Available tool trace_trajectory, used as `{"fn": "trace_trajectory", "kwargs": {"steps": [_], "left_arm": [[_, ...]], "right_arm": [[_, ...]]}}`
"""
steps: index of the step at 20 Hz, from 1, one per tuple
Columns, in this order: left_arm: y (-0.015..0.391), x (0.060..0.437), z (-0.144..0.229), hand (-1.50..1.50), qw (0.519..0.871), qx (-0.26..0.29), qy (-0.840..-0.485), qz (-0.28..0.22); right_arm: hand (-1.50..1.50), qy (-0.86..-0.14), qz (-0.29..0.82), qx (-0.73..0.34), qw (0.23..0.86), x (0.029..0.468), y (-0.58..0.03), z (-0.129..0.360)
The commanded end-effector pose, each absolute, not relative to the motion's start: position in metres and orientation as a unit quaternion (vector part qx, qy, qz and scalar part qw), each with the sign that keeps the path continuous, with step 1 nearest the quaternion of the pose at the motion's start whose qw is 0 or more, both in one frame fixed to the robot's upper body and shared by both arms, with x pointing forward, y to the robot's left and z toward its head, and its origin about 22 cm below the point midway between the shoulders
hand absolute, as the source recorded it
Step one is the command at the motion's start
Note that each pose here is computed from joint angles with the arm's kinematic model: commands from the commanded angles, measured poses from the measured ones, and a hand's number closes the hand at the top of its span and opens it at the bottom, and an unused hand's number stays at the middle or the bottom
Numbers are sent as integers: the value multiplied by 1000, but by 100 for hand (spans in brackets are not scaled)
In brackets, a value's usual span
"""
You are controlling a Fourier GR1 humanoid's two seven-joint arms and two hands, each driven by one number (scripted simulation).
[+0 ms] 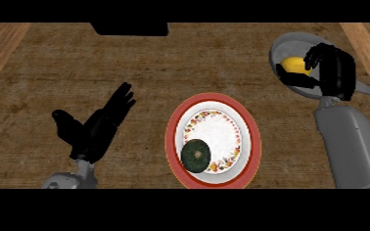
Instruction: Pick the lemon from the plate and place it in the pan
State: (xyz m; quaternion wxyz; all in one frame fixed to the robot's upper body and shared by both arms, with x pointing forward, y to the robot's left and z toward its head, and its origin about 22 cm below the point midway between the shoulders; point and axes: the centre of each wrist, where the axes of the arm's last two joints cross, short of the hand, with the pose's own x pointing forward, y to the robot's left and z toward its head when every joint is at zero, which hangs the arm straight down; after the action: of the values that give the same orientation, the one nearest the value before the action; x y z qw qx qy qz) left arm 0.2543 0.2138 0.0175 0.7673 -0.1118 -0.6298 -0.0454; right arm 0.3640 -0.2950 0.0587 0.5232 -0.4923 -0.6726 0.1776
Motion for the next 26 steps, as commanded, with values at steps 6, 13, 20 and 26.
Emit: {"fn": "trace_trajectory", "kwargs": {"steps": [6,13,20,26], "left_arm": [[223,250,20,0,762,-114,-635,-59],[208,254,19,0,762,-125,-632,-64],[192,269,32,0,754,-133,-639,-77],[207,263,24,0,756,-123,-639,-71]], "right_arm": [[150,-664,106,-538,509,396,-348,42],[150,-667,90,-538,508,392,-382,39],[-150,-554,169,-525,624,384,-407,37],[-150,-653,81,-440,611,395,-399,51]]}}
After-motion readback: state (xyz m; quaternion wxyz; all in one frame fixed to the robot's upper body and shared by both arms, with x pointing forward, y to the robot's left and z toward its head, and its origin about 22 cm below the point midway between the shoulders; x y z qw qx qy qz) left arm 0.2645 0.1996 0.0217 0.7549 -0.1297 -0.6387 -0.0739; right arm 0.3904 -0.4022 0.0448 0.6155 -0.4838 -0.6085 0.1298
